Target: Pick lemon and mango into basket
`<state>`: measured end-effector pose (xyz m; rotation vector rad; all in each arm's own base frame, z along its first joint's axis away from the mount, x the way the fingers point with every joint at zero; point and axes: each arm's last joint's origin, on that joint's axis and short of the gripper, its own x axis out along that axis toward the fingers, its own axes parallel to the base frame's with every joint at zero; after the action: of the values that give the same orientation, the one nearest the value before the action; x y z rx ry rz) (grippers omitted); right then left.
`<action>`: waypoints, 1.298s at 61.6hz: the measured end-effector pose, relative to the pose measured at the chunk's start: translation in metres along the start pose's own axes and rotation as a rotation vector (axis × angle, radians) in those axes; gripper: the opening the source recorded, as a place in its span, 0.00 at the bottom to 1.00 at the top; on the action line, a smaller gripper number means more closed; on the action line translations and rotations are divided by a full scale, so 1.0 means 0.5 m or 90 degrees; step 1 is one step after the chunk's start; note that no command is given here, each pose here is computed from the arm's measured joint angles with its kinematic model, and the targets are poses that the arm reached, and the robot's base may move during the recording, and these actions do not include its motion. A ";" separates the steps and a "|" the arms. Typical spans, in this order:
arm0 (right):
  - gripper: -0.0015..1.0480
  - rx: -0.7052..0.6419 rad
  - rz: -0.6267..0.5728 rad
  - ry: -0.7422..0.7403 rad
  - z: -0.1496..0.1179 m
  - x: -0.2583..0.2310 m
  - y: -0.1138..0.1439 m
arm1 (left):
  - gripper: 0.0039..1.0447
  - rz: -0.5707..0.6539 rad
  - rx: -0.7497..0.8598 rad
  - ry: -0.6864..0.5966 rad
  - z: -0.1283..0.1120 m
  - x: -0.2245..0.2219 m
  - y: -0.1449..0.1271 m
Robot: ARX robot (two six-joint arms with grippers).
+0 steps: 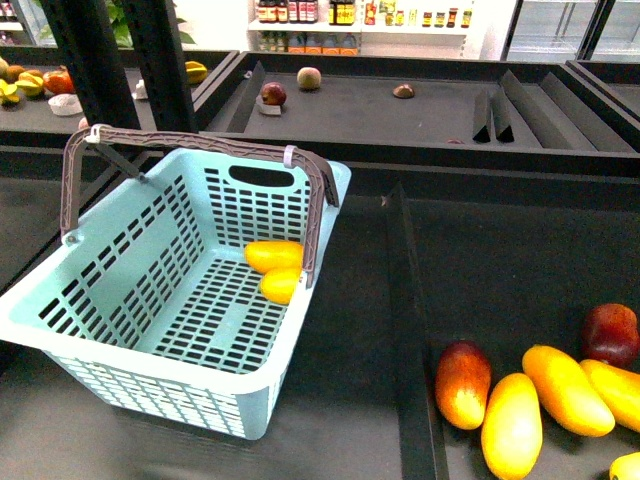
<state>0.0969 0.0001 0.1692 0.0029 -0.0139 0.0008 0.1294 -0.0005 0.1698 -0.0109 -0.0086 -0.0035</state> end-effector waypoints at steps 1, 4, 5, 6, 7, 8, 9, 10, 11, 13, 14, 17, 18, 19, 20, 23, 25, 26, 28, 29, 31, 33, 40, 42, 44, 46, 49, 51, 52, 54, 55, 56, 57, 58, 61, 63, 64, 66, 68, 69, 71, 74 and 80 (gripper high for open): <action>0.92 0.000 0.000 0.000 0.000 0.000 0.000 | 0.03 0.000 0.000 0.000 0.000 -0.002 0.000; 0.92 0.000 0.000 0.000 0.000 0.000 0.000 | 0.03 0.000 0.000 -0.001 0.002 -0.006 0.000; 0.92 0.000 0.000 0.000 0.000 0.000 0.000 | 0.03 0.000 0.000 -0.002 0.002 -0.007 0.000; 0.92 0.000 0.000 0.000 0.000 0.000 0.000 | 0.03 0.000 0.000 -0.002 0.002 -0.009 0.000; 0.92 0.000 0.000 0.000 0.000 0.000 0.000 | 0.03 0.000 0.000 -0.002 0.002 -0.010 0.000; 0.92 0.000 0.000 0.000 0.000 0.000 0.000 | 0.03 0.000 0.000 -0.003 0.003 -0.012 0.000; 0.92 0.000 0.000 0.000 0.000 0.000 0.000 | 0.03 0.000 0.000 -0.003 0.003 -0.013 0.000; 0.92 0.000 0.000 0.000 0.000 0.000 0.000 | 0.03 0.000 0.000 -0.003 0.003 -0.014 0.000; 0.92 0.000 0.000 0.000 0.000 0.000 0.000 | 0.03 0.000 0.000 -0.003 0.003 -0.016 0.000; 0.92 0.000 0.000 0.000 0.000 0.000 0.000 | 0.03 0.000 0.000 -0.003 0.003 -0.018 0.000; 0.92 0.000 0.000 0.000 0.000 0.000 0.000 | 0.03 0.000 0.000 -0.004 0.004 -0.019 0.000; 0.92 0.000 0.000 0.000 0.000 0.000 0.000 | 0.03 0.000 0.000 -0.004 0.004 -0.022 0.000; 0.92 0.000 0.000 0.000 0.000 0.000 0.000 | 0.03 0.000 0.000 -0.004 0.004 -0.023 0.000; 0.92 0.000 0.000 0.000 0.000 0.000 0.000 | 0.03 0.000 0.000 -0.004 0.004 -0.024 0.000; 0.92 0.000 0.000 0.000 0.000 0.000 0.000 | 0.03 0.000 0.000 -0.004 0.004 -0.025 0.000; 0.92 0.000 0.000 0.000 0.000 0.000 0.000 | 0.03 0.000 0.000 -0.004 0.004 -0.028 0.000; 0.92 0.000 0.000 0.000 0.000 0.000 0.000 | 0.03 0.000 0.000 -0.005 0.004 -0.030 0.000; 0.92 0.000 0.000 0.000 0.000 0.000 0.000 | 0.03 0.000 0.000 -0.005 0.004 -0.030 0.000; 0.92 0.000 0.000 0.000 0.000 0.000 0.000 | 0.03 0.000 0.000 -0.005 0.004 -0.032 0.000; 0.92 0.000 0.000 0.000 0.000 0.000 0.000 | 0.03 0.000 0.000 -0.005 0.004 -0.033 0.000; 0.92 0.000 0.000 0.000 0.000 0.000 0.000 | 0.03 0.000 0.000 -0.005 0.004 -0.034 0.000; 0.92 0.000 0.000 0.000 0.000 0.000 0.000 | 0.03 0.000 0.000 -0.005 0.004 -0.036 0.000; 0.92 0.000 0.000 0.000 0.000 0.000 0.000 | 0.03 0.000 0.000 -0.005 0.003 -0.040 0.000; 0.92 0.000 0.000 0.000 0.000 0.000 0.000 | 0.03 0.000 0.000 -0.005 0.003 -0.041 0.000; 0.92 0.000 0.000 0.000 0.000 0.000 0.000 | 0.03 0.000 0.000 -0.005 0.003 -0.044 0.000; 0.92 0.000 0.000 0.000 0.000 0.000 0.000 | 0.03 0.000 0.000 0.011 -0.003 -0.051 0.000; 0.92 0.000 0.000 0.000 0.000 0.000 0.000 | 0.03 0.000 0.000 0.011 -0.005 -0.061 0.000; 0.92 0.000 0.000 0.000 0.000 0.000 0.000 | 0.03 0.000 0.000 0.002 -0.003 -0.063 0.000; 0.92 0.000 0.000 0.000 0.000 0.000 0.000 | 0.03 0.000 0.000 0.000 -0.002 -0.064 0.000; 0.92 0.000 0.000 0.000 0.000 0.000 0.000 | 0.03 0.000 0.000 0.000 -0.002 -0.064 0.000; 0.92 0.000 0.000 0.000 0.000 0.000 0.000 | 0.03 0.000 0.000 -0.001 -0.002 -0.064 0.000; 0.92 0.000 0.000 0.000 0.000 0.000 0.000 | 0.03 0.000 0.000 -0.002 -0.002 -0.064 0.000; 0.92 0.000 0.000 0.000 0.000 0.000 0.000 | 0.03 0.000 0.000 -0.002 -0.002 -0.065 0.000; 0.92 0.000 0.000 0.000 0.000 0.000 0.000 | 0.03 0.000 0.000 -0.002 -0.002 -0.065 0.000; 0.92 0.000 0.000 0.000 0.000 0.000 0.000 | 0.03 0.000 0.000 -0.002 -0.002 -0.065 0.000; 0.92 0.000 0.000 0.000 0.000 0.000 0.000 | 0.03 0.000 0.000 -0.002 -0.002 -0.065 0.000; 0.92 0.000 0.000 0.000 0.000 0.000 0.000 | 0.03 0.000 0.000 -0.002 -0.002 -0.065 0.000; 0.92 0.000 0.000 0.000 0.000 0.000 0.000 | 0.03 0.000 0.000 -0.002 -0.002 -0.065 0.000; 0.92 0.000 0.000 0.000 0.000 0.000 0.000 | 0.03 0.000 0.000 -0.002 -0.002 -0.065 0.000; 0.92 0.000 0.000 0.000 0.000 0.000 0.000 | 0.03 0.000 0.000 -0.002 -0.002 -0.065 0.000; 0.92 0.000 0.000 0.000 0.000 0.000 0.000 | 0.03 0.000 0.000 -0.002 -0.002 -0.065 0.000; 0.92 0.000 0.000 0.000 0.000 0.000 0.000 | 0.03 0.000 0.000 -0.002 -0.002 -0.065 0.000; 0.92 0.000 0.000 0.000 0.000 0.000 0.000 | 0.03 0.000 0.000 -0.002 -0.002 -0.065 0.000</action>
<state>0.0969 0.0001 0.1692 0.0029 -0.0139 0.0008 0.0971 -0.0003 0.1686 -0.0109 -0.0120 -0.0035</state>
